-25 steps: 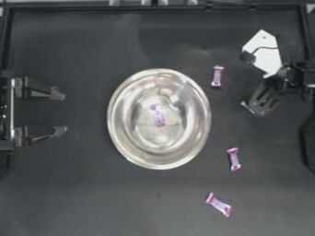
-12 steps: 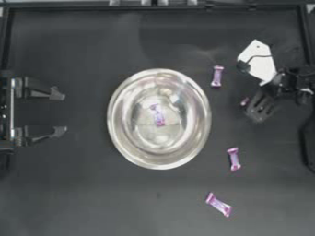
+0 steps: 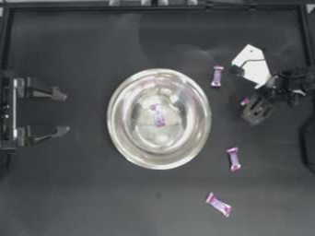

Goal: Put candies in bowl

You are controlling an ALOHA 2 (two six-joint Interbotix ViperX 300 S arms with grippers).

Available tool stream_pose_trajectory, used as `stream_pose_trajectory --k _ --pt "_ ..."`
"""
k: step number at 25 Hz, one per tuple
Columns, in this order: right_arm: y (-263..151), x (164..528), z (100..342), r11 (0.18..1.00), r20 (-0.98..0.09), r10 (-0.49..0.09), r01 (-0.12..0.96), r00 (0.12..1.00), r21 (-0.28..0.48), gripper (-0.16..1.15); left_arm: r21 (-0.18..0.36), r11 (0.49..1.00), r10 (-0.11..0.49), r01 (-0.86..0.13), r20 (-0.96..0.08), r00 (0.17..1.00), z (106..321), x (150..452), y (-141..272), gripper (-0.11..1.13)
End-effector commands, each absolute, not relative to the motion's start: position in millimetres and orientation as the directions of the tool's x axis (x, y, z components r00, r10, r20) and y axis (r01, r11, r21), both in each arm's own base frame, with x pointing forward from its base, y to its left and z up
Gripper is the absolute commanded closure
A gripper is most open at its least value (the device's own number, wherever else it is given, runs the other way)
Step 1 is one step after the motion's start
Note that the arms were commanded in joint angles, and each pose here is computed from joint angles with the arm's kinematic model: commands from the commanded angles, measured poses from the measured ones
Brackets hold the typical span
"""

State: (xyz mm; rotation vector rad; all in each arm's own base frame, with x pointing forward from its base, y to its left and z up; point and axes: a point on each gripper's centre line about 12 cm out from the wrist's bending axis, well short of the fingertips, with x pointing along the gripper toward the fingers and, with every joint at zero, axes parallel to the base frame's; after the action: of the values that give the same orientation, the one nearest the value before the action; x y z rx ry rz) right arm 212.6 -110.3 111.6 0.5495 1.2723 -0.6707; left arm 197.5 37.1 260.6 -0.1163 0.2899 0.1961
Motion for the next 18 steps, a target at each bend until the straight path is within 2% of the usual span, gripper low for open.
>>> stream_pose_trajectory --k 1,12,15,18 --pt "-113.4 218.8 116.6 0.695 -0.971 -0.161 0.719 0.176 0.015 0.03 -0.087 0.974 0.177 -0.211 -0.296 0.939 261.7 201.6 38.2 0.01" --pt "-115.3 219.6 104.6 0.686 -0.977 -0.157 0.728 0.141 -0.005 0.05 -0.089 0.974 0.177 -0.211 -0.293 0.94 262.9 201.9 38.2 0.01" --pt "-115.8 219.1 103.5 0.683 -0.978 -0.159 0.731 0.134 -0.011 0.16 -0.088 0.974 0.177 -0.211 -0.295 0.939 262.3 201.7 38.2 0.01" --pt "-116.4 218.9 103.6 0.678 -0.977 -0.165 0.735 0.132 -0.015 0.36 -0.087 0.974 0.177 -0.211 -0.295 0.939 262.3 201.7 38.2 0.01"
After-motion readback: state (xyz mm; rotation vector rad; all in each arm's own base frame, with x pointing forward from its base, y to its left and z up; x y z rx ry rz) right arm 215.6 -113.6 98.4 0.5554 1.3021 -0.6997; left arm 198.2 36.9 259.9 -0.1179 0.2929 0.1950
